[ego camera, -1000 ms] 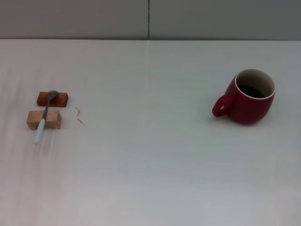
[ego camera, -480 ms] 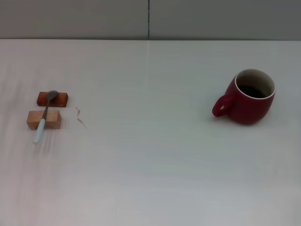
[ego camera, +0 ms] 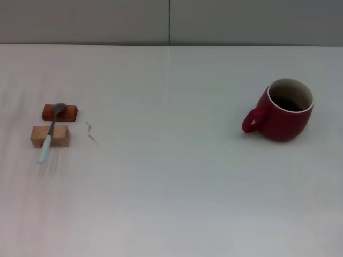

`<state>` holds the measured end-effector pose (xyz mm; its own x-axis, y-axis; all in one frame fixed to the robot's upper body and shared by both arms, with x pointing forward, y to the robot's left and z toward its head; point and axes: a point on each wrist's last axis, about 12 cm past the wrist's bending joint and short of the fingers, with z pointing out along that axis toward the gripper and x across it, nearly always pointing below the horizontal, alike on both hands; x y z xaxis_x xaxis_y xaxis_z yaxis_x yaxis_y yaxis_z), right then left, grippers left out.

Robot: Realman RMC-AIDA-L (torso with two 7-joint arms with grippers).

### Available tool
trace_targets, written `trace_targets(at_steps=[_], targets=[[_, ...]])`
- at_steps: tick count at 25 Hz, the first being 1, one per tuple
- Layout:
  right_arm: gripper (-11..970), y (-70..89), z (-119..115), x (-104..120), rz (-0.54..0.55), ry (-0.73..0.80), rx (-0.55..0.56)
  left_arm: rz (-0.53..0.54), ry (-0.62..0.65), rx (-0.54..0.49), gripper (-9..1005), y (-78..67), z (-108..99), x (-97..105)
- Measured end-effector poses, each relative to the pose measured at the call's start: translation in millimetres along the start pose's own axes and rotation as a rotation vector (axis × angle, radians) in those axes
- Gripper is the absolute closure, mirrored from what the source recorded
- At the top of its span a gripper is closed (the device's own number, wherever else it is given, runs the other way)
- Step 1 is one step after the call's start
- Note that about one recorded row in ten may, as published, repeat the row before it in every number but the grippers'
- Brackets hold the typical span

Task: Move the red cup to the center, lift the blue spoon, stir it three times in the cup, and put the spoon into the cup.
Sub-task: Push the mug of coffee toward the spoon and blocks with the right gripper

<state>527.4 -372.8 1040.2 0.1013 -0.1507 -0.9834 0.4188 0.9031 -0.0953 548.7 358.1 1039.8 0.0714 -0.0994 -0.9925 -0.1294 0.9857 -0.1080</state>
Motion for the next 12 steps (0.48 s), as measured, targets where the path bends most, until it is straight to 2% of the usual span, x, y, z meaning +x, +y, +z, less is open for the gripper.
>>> trace_targets(at_steps=[3,6,11,12], targets=[[444,-1.6,-0.4,0.5,-0.005,0.002,0.002,0.000,0.000,0.000,164,-0.1,0.1,0.0],[681,-3.2,-1.2,1.2,-0.011,0.005,0.004,0.000,-0.001,0.001,165,-0.3,0.3,-0.1],[901,-5.7,-1.3,2.0,-0.038,0.009,-0.001,-0.001,-0.002,0.002,166,-1.2,0.5,-0.2],[901,-5.7,-1.3,2.0,-0.038,0.009,-0.001,-0.001,-0.002,0.002,166,-1.2,0.5,-0.2]])
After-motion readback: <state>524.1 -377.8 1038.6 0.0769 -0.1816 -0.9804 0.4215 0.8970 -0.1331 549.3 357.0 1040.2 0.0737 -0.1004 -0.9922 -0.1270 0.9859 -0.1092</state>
